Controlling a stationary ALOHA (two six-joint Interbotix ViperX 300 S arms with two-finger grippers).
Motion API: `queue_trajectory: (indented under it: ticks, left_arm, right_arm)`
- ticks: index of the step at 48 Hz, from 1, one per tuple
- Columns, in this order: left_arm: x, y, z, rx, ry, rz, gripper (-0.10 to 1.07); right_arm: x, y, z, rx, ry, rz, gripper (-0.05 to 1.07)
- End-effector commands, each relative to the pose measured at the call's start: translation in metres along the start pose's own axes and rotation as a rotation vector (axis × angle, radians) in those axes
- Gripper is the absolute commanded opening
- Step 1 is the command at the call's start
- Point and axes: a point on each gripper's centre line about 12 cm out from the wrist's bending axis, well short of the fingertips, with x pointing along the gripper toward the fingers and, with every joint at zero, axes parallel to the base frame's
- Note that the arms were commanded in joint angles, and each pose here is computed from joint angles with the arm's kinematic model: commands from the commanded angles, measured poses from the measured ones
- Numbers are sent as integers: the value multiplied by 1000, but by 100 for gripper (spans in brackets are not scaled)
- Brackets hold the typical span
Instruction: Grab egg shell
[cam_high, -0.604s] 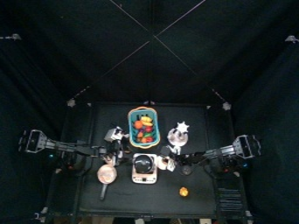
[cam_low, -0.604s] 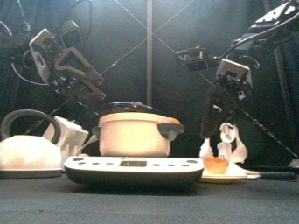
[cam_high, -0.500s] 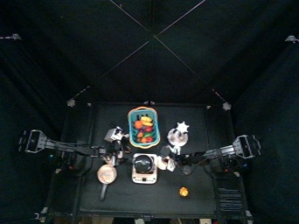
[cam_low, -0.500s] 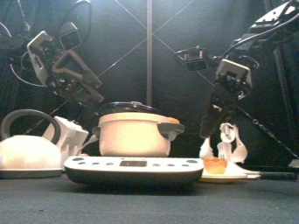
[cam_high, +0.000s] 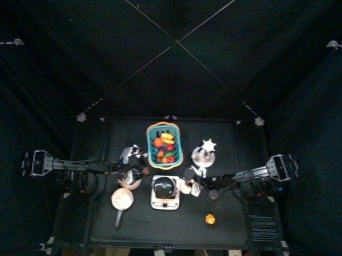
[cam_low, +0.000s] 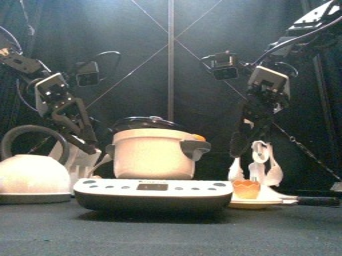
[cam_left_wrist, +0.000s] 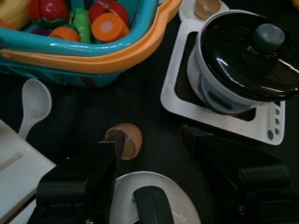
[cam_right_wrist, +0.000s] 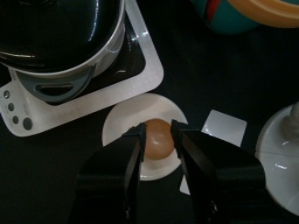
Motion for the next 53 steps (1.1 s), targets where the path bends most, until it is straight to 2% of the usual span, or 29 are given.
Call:
queue_trajectory:
  ticks: [1, 9, 24, 38, 47, 53]
  left_arm:
    - [7, 0, 13, 19, -4, 5, 90]
    - [22, 7, 13, 41, 58, 29, 90]
    - [40, 13, 3, 47, 203, 54, 90]
    - [42, 10, 9, 54, 191, 48, 85]
    - [42, 9, 8, 52, 194, 47, 71]
    - [42, 9, 9, 53, 193, 46, 66]
  right_arm:
    - [-5, 2, 11, 3, -32, 12, 71]
    - [-3, 2, 9, 1, -25, 9, 71]
    - [-2, 0, 5, -2, -14, 3, 71]
    - [-1, 0, 5, 3, -11, 2, 70]
    - [-1, 0, 5, 2, -11, 3, 70]
    - [-1, 0, 5, 2, -11, 3, 70]
